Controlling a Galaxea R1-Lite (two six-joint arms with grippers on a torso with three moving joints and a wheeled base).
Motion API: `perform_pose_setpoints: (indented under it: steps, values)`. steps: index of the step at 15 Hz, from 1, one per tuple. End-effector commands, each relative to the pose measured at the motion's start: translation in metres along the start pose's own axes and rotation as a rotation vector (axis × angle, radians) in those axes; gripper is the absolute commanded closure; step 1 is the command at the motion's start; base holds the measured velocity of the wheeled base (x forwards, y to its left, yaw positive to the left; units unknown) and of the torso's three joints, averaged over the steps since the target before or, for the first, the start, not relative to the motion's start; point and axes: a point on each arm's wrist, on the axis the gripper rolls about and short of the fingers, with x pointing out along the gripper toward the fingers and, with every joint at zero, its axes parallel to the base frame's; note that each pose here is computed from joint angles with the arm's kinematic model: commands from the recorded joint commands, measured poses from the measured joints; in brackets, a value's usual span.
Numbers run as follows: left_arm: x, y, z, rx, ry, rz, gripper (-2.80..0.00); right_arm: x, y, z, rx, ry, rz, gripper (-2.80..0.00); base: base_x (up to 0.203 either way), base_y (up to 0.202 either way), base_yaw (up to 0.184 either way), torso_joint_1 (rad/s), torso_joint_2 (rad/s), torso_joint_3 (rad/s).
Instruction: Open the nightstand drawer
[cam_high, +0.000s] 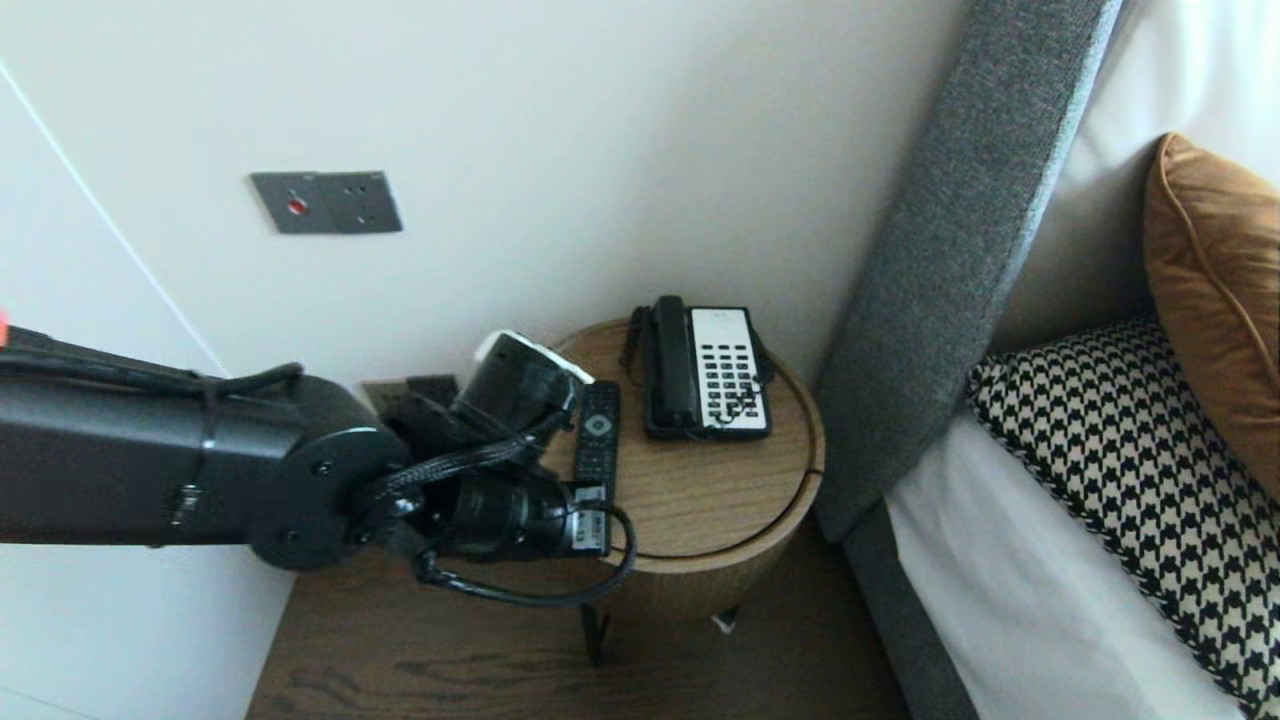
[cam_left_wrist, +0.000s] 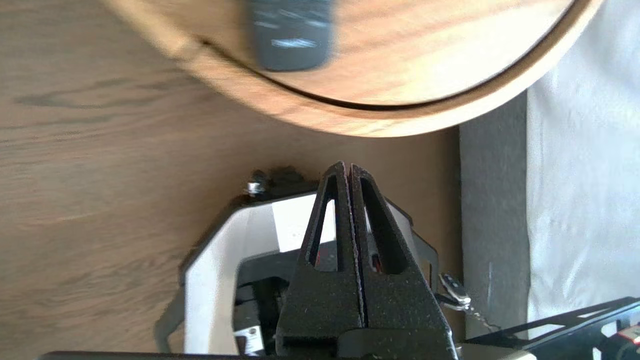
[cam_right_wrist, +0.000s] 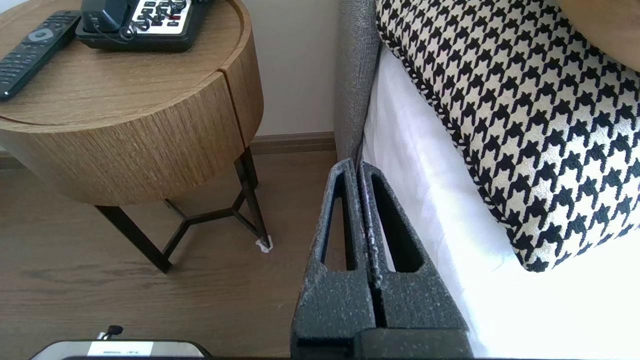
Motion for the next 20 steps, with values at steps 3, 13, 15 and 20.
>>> perform_pose_setpoints:
  steps: [3, 13, 15, 20]
  values:
    - [0.044, -0.019, -0.007, 0.005, 0.042, 0.026, 0.00, 0.000, 0.000, 0.000, -0.001, -0.003, 0.000, 0.00, 0.000, 0.000, 0.000, 0.000, 0.00, 0.000]
    - [0.080, -0.028, -0.009, -0.016, -0.022, 0.089, 0.00, 0.000, 0.000, 0.000, -0.001, -0.001, 0.000, 0.00, 0.000, 0.000, 0.000, 0.000, 0.00, 0.000]
    - [0.083, -0.029, -0.009, -0.018, -0.020, 0.084, 0.00, 0.000, 0.000, 0.000, -0.001, -0.003, 0.000, 0.00, 0.000, 0.000, 0.000, 0.000, 0.00, 0.000]
    - [0.087, -0.028, -0.012, -0.017, -0.006, 0.089, 0.00, 0.000, 0.000, 0.000, -0.001, -0.002, 0.000, 0.00, 0.000, 0.000, 0.000, 0.000, 0.00, 0.000]
